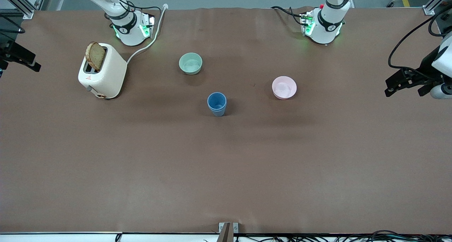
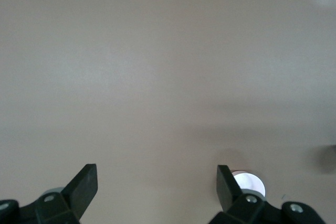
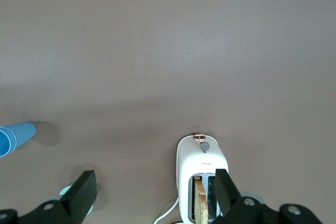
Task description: Stack blue cups with both arms
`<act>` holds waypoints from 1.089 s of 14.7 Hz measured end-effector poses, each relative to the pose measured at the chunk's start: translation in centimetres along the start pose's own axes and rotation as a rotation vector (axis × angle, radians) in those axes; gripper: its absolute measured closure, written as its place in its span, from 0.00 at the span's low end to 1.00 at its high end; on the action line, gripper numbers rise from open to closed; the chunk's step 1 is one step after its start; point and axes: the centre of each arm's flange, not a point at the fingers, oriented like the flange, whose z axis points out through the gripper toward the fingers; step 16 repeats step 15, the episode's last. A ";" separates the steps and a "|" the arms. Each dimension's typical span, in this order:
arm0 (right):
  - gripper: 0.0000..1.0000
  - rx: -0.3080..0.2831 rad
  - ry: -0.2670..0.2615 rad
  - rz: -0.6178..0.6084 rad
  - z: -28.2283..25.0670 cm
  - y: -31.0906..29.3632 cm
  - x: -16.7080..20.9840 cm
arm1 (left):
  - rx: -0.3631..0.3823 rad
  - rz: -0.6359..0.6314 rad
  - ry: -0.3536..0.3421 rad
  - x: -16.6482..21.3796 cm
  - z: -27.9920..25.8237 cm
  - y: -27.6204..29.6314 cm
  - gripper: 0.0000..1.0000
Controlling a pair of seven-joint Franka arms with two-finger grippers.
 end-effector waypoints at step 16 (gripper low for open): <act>0.00 0.004 -0.005 -0.025 0.2 2.9 0.3 | -0.003 0.008 0.008 0.0 -0.4 0.6 0.00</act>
